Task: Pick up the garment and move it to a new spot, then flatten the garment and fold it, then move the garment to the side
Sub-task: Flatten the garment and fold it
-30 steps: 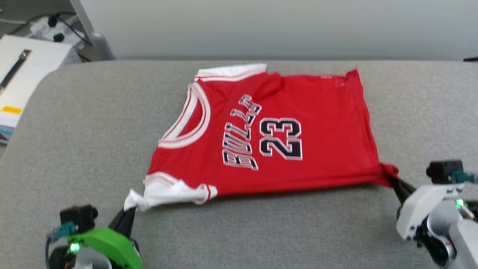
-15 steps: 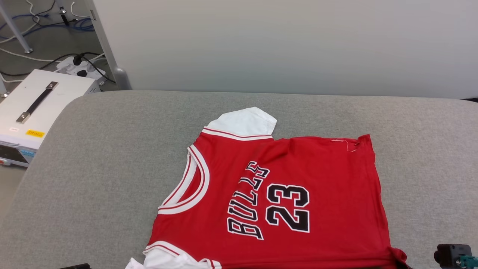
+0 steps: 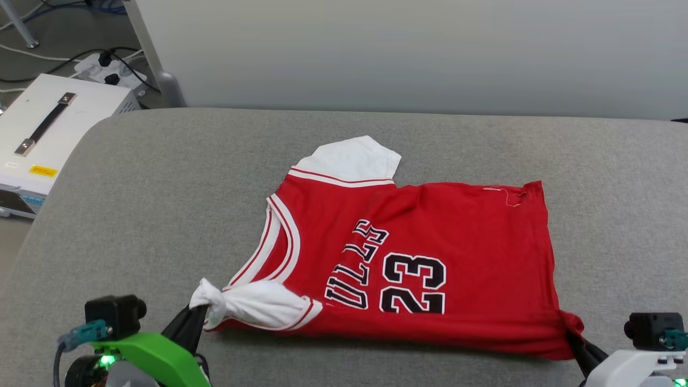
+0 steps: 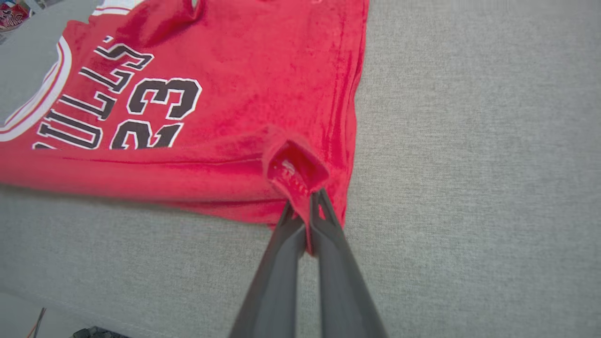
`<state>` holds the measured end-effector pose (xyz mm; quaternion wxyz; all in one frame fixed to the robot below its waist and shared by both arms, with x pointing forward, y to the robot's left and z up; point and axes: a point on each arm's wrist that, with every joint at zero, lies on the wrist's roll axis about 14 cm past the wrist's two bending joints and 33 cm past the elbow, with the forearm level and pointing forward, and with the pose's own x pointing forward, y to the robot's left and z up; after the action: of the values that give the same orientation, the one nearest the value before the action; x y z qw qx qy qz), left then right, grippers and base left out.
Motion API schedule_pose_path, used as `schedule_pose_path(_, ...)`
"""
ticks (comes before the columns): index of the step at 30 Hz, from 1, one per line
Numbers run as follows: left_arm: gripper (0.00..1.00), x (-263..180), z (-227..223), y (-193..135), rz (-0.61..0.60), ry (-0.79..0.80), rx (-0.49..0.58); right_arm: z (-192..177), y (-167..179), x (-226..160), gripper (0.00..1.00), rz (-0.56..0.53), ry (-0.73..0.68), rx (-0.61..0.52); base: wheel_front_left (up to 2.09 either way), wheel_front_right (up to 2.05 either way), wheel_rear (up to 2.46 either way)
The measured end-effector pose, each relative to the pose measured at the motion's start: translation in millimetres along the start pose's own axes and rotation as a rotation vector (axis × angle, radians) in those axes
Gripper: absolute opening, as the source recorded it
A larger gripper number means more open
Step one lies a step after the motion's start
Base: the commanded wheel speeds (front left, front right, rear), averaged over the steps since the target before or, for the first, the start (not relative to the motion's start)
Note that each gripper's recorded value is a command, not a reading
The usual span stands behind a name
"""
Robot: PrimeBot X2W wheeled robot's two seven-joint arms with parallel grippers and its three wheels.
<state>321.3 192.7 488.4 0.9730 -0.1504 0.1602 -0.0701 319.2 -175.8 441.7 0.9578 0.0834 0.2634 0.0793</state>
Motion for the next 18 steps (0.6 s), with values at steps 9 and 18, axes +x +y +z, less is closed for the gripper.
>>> schedule_pose_path(9,0.0,79.8,5.2,-13.7,-0.068,-0.011,-0.021,31.9,-8.4,47.6,0.0,-0.006,0.011,-0.052,0.0,0.0,0.0)
schedule_pose_path(18,0.0,116.0,-50.3,7.5,-0.045,0.167,-0.034,-9.2,-17.9,83.1,0.0,-0.014,0.145,-0.049,0.0,0.0,0.0)
